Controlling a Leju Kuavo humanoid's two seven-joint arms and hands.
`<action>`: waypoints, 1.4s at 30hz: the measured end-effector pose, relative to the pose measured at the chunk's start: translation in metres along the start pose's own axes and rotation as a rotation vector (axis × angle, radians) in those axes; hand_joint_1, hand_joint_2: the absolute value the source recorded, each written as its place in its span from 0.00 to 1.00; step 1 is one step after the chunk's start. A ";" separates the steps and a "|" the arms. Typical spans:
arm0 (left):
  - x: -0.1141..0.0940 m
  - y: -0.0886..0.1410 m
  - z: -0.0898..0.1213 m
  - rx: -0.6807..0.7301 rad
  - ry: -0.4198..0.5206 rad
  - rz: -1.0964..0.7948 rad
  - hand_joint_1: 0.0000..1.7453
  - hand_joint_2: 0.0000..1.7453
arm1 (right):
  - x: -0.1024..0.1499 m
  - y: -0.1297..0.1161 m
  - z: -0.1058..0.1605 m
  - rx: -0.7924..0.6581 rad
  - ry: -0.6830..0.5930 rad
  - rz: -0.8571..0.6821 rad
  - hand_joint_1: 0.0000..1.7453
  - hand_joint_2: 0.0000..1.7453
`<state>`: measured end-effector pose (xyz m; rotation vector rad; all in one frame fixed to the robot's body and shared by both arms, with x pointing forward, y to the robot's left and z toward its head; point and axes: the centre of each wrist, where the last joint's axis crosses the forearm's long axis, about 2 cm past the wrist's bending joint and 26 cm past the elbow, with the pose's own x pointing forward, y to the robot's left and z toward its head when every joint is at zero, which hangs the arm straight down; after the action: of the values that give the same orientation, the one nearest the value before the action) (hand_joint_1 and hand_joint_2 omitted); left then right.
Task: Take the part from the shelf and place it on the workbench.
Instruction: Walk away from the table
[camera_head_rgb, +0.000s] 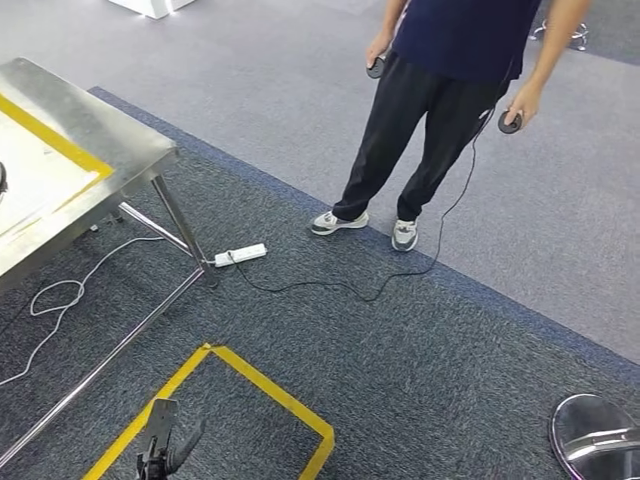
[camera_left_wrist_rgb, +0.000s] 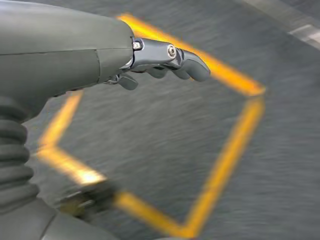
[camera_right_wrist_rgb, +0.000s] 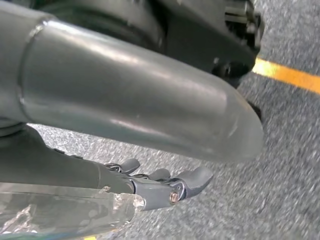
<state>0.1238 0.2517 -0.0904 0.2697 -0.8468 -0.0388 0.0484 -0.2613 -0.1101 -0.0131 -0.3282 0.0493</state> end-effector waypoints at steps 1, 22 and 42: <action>-0.005 0.000 0.003 0.003 0.038 0.000 0.00 1.00 | 0.000 0.000 0.000 -0.001 0.002 0.000 0.00 0.00; -0.054 -0.007 0.040 -0.140 0.622 -0.032 0.00 1.00 | 0.007 0.003 -0.001 0.022 0.017 0.055 0.00 0.00; -0.052 -0.011 0.040 -0.158 0.669 -0.071 0.00 1.00 | 0.004 0.003 -0.001 0.018 0.020 0.058 0.00 0.00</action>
<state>0.0603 0.2396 -0.1060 0.1465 -0.1671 -0.0761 0.0523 -0.2584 -0.1094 -0.0056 -0.3074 0.1093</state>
